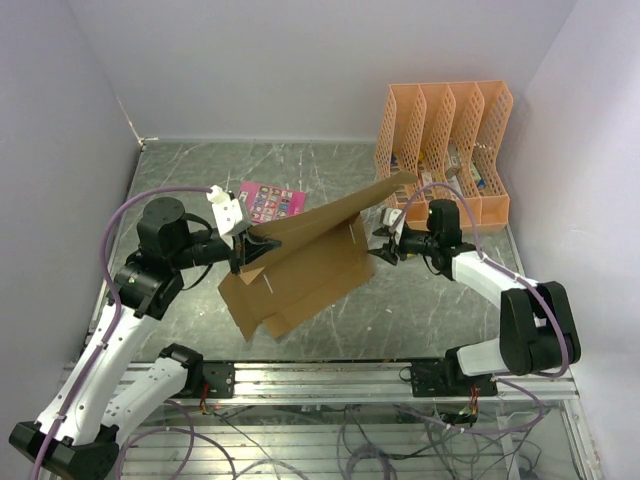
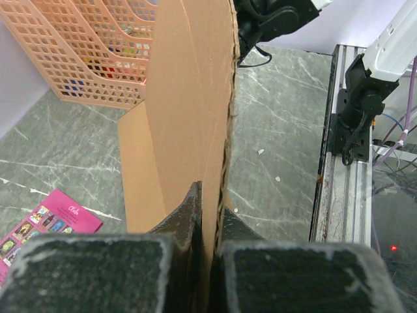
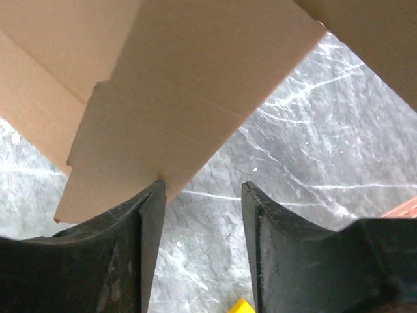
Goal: Fold the paper box
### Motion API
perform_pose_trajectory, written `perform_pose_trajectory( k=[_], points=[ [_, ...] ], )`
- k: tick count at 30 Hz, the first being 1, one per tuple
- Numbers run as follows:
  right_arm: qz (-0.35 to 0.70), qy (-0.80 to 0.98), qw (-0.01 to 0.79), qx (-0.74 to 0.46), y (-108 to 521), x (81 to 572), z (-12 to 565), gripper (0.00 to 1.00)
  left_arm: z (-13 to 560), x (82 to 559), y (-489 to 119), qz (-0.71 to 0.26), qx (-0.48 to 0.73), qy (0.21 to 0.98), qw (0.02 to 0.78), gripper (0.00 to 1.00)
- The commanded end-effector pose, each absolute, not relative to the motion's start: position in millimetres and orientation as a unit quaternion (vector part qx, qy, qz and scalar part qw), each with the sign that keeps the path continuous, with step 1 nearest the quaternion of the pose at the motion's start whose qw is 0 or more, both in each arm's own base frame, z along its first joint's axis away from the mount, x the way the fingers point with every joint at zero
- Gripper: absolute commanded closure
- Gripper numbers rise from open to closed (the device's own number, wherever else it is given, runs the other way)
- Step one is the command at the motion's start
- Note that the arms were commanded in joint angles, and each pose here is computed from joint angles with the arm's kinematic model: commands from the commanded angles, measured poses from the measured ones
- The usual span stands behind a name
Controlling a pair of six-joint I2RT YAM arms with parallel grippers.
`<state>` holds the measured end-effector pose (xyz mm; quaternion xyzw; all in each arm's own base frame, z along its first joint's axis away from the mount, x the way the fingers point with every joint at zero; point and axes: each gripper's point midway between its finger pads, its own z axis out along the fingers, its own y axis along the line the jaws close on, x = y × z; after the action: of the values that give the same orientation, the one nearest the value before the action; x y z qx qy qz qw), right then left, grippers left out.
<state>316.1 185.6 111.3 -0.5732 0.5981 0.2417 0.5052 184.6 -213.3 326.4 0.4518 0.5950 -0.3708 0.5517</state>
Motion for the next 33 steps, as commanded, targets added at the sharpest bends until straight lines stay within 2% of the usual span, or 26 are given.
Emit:
perform_pose_trajectory(
  k=[1, 7, 13, 21, 29, 33],
  points=[
    [0.27, 0.622, 0.55, -0.487, 193, 331, 135, 0.47, 325, 170, -218, -0.401, 0.46, 0.589, 0.529, 0.93],
    [0.347, 0.63, 0.53, -0.448, 206, 320, 134, 0.44, 326, 169, -218, -0.405, 0.458, 0.586, 0.531, 0.93],
    [0.367, 0.652, 0.524, -0.406, 207, 314, 121, 0.39, 325, 163, -220, -0.416, 0.463, 0.576, 0.53, 0.93],
    [0.358, 0.623, 0.557, -0.417, 207, 300, 125, 0.47, 324, 145, -221, -0.44, 0.485, 0.557, 0.511, 0.93],
    [0.331, 0.615, 0.583, -0.415, 200, 287, 133, 0.45, 315, 131, -217, -0.452, 0.487, 0.562, 0.492, 0.93],
    [0.341, 0.609, 0.58, -0.42, 202, 278, 129, 0.53, 313, 125, -215, -0.457, 0.483, 0.567, 0.487, 0.93]
  ],
)
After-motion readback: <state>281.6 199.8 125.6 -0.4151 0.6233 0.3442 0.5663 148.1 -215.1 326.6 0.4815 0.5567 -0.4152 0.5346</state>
